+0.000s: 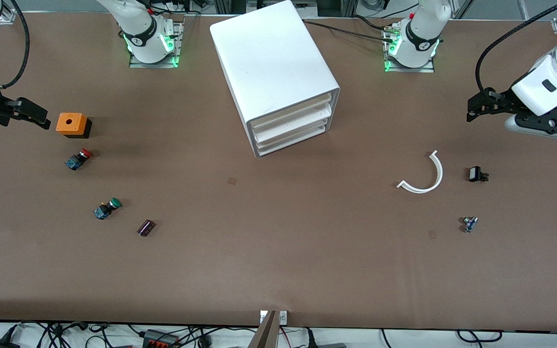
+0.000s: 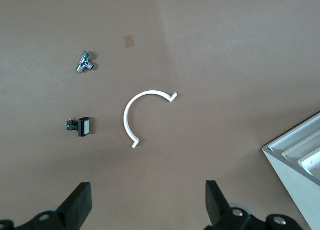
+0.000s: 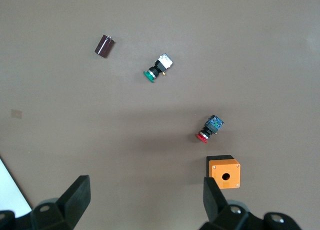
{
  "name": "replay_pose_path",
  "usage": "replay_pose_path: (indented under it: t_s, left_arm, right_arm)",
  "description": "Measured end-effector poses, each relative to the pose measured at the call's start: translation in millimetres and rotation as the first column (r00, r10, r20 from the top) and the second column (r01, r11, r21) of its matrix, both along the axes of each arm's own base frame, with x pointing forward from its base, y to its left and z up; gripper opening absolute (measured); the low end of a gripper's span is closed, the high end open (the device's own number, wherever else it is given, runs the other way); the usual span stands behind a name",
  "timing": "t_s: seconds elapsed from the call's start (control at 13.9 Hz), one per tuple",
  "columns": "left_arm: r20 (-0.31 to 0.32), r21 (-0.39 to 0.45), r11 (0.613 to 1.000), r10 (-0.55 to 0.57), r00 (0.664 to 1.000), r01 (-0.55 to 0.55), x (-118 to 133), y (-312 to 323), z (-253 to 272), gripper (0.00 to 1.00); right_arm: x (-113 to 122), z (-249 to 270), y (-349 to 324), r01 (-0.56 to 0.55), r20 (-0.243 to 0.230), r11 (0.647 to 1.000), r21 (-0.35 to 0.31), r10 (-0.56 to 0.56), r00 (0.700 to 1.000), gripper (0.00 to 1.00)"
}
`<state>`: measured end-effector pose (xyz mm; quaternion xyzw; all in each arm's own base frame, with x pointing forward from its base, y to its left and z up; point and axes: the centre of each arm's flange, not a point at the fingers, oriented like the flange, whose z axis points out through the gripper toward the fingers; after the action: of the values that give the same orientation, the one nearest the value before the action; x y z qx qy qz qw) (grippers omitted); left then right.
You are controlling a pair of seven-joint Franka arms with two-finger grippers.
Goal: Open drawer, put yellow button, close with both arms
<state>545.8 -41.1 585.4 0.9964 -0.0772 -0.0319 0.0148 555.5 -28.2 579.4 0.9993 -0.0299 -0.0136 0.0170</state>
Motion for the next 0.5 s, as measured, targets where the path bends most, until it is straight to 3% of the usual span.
replay_pose_path:
  t_s: [0.5]
  left_arm:
    - [0.002,0.000,1.000,0.002,1.000,-0.002,0.3,0.8,0.1,1.00]
  right_arm:
    - [-1.8,-0.7,0.2,0.000,-0.014,1.000,0.001,0.000,1.000,1.00]
